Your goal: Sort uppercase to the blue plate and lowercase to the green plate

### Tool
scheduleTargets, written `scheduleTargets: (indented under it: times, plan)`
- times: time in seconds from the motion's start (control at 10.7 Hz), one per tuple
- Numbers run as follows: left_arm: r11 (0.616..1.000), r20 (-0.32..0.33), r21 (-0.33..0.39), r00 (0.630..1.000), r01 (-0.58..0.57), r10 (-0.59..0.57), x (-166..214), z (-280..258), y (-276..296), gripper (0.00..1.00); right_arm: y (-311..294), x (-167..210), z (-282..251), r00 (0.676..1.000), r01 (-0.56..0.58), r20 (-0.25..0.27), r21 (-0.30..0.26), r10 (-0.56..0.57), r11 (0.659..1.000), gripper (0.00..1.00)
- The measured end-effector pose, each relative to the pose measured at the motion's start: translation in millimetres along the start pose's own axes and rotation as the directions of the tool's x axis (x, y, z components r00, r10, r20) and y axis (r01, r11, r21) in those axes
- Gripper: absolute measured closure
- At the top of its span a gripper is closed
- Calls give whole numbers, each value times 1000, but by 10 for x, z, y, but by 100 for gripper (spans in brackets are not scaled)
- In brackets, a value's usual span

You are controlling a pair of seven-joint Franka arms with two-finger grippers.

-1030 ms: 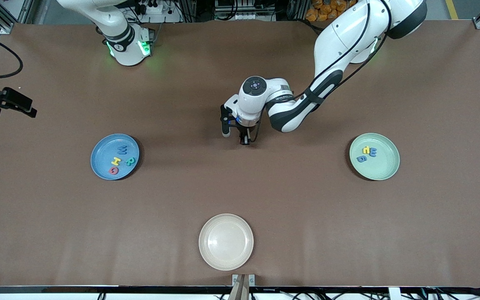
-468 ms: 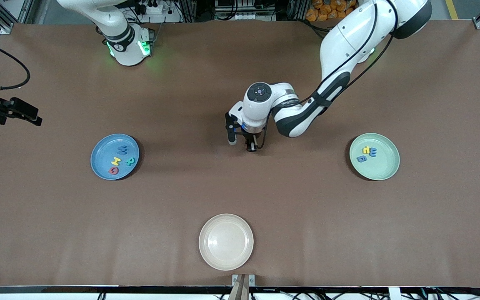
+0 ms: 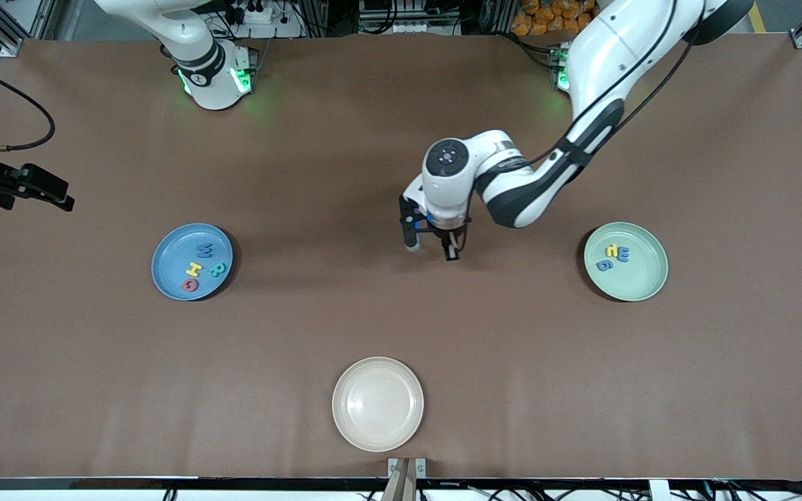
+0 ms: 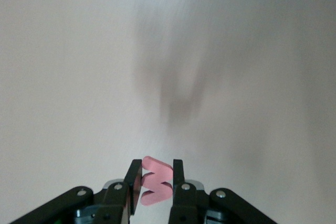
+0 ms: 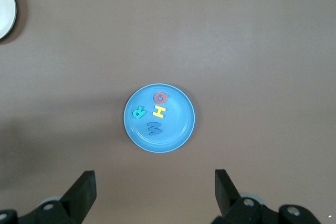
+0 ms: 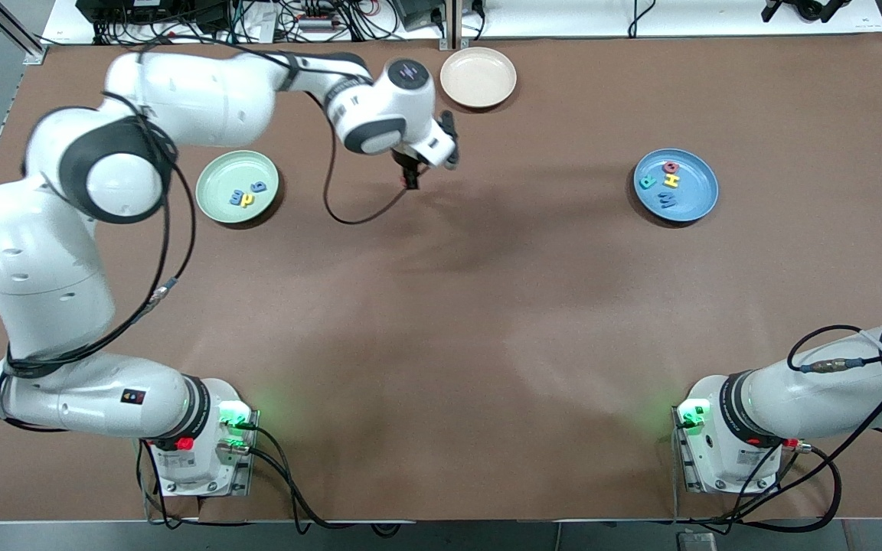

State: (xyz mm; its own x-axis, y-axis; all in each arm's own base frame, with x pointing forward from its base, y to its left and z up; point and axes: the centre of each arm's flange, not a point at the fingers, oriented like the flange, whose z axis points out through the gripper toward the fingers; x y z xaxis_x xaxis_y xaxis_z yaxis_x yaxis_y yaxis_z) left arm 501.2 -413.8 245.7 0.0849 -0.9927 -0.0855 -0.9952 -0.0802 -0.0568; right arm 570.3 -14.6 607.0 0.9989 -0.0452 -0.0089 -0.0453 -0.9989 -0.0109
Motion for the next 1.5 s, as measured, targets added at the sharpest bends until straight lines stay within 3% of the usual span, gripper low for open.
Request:
scheduleTargets:
  times: [0.56, 1.03, 1.31, 1.5]
  plan:
    - [989, 181, -147, 983, -14, 41, -1623, 181, -357, 72, -60, -1, 1, 1000, 10, 0, 0, -10, 1000, 0]
    - [972, 184, -225, 977, -69, 112, -2850, 313, -653, 72, -66, 0, 1, 1000, 11, 0, 0, -11, 1000, 0]
    - [966, 175, -253, 980, -52, 98, -3381, 395, -747, 72, -68, 0, 1, 1000, 12, 0, 0, -12, 1000, 0]
    - [967, 173, -255, 983, -16, 62, -3590, 421, -782, 63, -69, 1, 0, 1000, 12, -1, 0, -12, 1000, 0]
